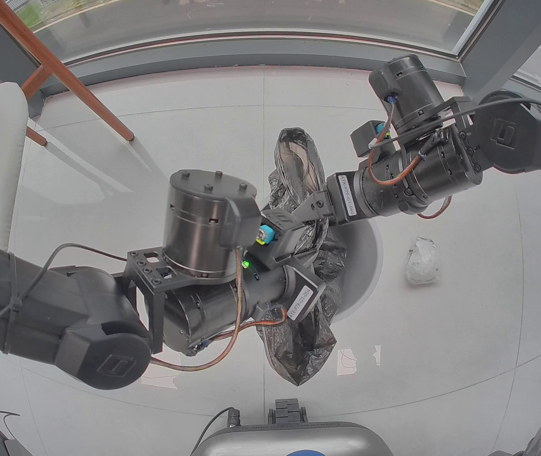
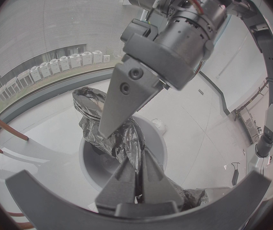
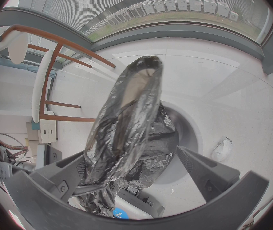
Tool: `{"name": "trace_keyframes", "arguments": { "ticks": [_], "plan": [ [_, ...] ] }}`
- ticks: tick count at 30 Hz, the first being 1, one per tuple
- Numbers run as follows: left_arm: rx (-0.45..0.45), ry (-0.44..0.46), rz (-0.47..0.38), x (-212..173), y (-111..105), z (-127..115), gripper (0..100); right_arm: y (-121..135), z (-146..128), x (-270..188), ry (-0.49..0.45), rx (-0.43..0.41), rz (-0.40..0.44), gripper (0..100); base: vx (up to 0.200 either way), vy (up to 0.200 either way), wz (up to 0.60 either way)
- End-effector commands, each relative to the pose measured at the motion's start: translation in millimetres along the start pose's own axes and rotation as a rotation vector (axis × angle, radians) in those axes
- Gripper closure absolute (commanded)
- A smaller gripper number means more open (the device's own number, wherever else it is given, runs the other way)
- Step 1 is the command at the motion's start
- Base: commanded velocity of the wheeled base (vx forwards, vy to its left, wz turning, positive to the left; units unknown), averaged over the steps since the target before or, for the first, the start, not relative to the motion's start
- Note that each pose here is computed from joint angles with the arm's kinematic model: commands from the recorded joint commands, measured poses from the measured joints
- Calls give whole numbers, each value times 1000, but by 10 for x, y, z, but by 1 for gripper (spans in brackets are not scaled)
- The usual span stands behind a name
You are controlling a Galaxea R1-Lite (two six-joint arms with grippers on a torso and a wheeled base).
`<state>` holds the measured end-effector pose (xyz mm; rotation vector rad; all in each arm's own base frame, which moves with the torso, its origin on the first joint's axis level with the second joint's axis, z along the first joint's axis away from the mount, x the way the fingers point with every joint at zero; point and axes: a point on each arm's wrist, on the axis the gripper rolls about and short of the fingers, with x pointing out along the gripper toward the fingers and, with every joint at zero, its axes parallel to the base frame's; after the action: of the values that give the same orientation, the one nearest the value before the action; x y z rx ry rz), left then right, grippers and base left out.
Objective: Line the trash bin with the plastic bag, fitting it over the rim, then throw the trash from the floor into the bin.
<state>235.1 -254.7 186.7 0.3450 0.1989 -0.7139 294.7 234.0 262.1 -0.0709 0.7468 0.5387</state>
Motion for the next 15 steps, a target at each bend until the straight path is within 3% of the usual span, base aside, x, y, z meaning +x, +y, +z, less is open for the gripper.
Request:
{"name": "trace_keyframes", "arguments": {
  "ticks": [1, 8, 15],
  "plan": [
    [2, 2, 1, -16, 2, -5, 100, -126, 76, -18, -31, 23, -21, 0, 0, 0, 0],
    [4, 29, -5, -12, -5, -38, 100, -189, 302, -170, -134, 57, -4, 0, 0, 0, 0],
    [6, 42, -5, -9, -9, -56, 100, -184, 299, -161, -126, 83, -3, 0, 0, 0, 0]
  ]
}}
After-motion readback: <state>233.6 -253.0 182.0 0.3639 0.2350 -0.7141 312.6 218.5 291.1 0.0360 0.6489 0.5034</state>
